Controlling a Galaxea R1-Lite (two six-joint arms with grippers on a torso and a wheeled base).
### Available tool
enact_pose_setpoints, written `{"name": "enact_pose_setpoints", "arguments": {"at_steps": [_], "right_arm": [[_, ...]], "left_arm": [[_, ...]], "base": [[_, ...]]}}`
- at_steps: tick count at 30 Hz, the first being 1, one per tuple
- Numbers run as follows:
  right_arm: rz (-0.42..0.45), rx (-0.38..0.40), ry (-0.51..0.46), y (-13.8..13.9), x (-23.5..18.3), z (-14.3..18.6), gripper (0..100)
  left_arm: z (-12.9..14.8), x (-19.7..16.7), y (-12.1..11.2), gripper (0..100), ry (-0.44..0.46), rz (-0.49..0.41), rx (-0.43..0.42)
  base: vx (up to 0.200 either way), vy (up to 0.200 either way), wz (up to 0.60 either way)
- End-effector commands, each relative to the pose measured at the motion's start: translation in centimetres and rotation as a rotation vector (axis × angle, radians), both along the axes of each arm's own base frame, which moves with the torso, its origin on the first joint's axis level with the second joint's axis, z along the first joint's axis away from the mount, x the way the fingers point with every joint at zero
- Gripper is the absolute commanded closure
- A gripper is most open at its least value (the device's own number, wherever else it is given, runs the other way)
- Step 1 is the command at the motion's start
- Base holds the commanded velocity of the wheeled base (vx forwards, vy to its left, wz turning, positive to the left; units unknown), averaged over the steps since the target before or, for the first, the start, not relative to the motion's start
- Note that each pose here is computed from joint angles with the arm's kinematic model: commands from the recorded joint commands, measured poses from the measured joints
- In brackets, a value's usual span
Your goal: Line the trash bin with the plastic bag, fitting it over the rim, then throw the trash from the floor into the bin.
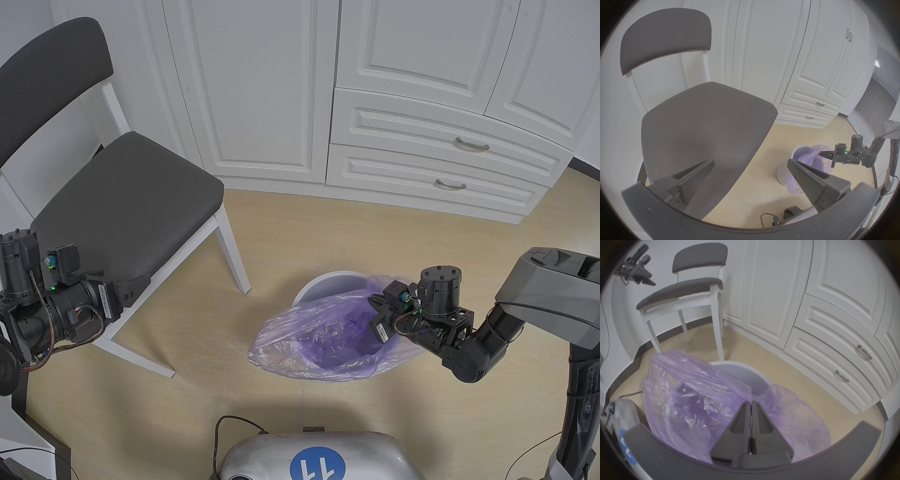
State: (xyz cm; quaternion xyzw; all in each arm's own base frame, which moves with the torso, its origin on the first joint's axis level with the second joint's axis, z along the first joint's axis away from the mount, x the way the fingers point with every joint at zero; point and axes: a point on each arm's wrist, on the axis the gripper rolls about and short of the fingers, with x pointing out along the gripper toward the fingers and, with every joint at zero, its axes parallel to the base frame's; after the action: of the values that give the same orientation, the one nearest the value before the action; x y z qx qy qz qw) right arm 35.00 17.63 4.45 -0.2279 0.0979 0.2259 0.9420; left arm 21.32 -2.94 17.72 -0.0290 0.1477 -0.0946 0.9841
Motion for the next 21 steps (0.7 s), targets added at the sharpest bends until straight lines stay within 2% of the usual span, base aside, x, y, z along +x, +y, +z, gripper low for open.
{"name": "enact_pose_setpoints", "arguments": {"at_steps": [1,2,5,7,8,13,15,18,21], "right_arm": [[-0.006,0.056,-0.031,0.6,0.7,1.1,100],[-0.006,0.064,-0.029,0.6,0.8,1.0,100],[-0.027,0.176,-0.02,1.8,2.3,0.8,100],[-0.032,0.198,-0.017,2.0,2.7,0.6,100],[-0.039,0.24,-0.02,2.4,3.6,0.3,100],[-0.064,0.358,-0.008,3.1,5.3,0.1,100],[-0.07,0.365,0.014,2.8,5.4,0.1,100],[-0.081,0.338,0.063,2.3,4.5,0.2,100],[-0.047,0.277,0.189,1.7,1.4,1.3,100]], "left_arm": [[0.1,0.0,0.0,0,-0.003,0.002,-0.001],[0.1,0.0,0.0,0,-0.003,0.002,-0.001],[0.1,0.0,0.0,0,-0.003,0.002,-0.001],[0.1,0.0,0.0,0,-0.003,0.002,-0.001],[0.1,0.0,0.0,0,-0.003,0.0,-0.003],[0.3,-0.3,-0.1,0,-0.015,-0.008,-0.006],[0.4,-0.4,-0.2,0,-0.019,-0.012,-0.006],[0.7,-0.8,-0.4,0,-0.031,-0.026,-0.008],[1.0,-1.5,-0.8,0,-0.049,-0.052,-0.012]], "base": [[0.0,0.0,0.0],[0.0,0.0,0.0],[0.0,0.0,0.0],[0.0,0.0,0.0],[0.0,0.0,0.0],[0.0,0.0,0.0],[0.0,0.0,0.0],[0.0,0.0,0.0],[0.0,0.0,0.0]]}}
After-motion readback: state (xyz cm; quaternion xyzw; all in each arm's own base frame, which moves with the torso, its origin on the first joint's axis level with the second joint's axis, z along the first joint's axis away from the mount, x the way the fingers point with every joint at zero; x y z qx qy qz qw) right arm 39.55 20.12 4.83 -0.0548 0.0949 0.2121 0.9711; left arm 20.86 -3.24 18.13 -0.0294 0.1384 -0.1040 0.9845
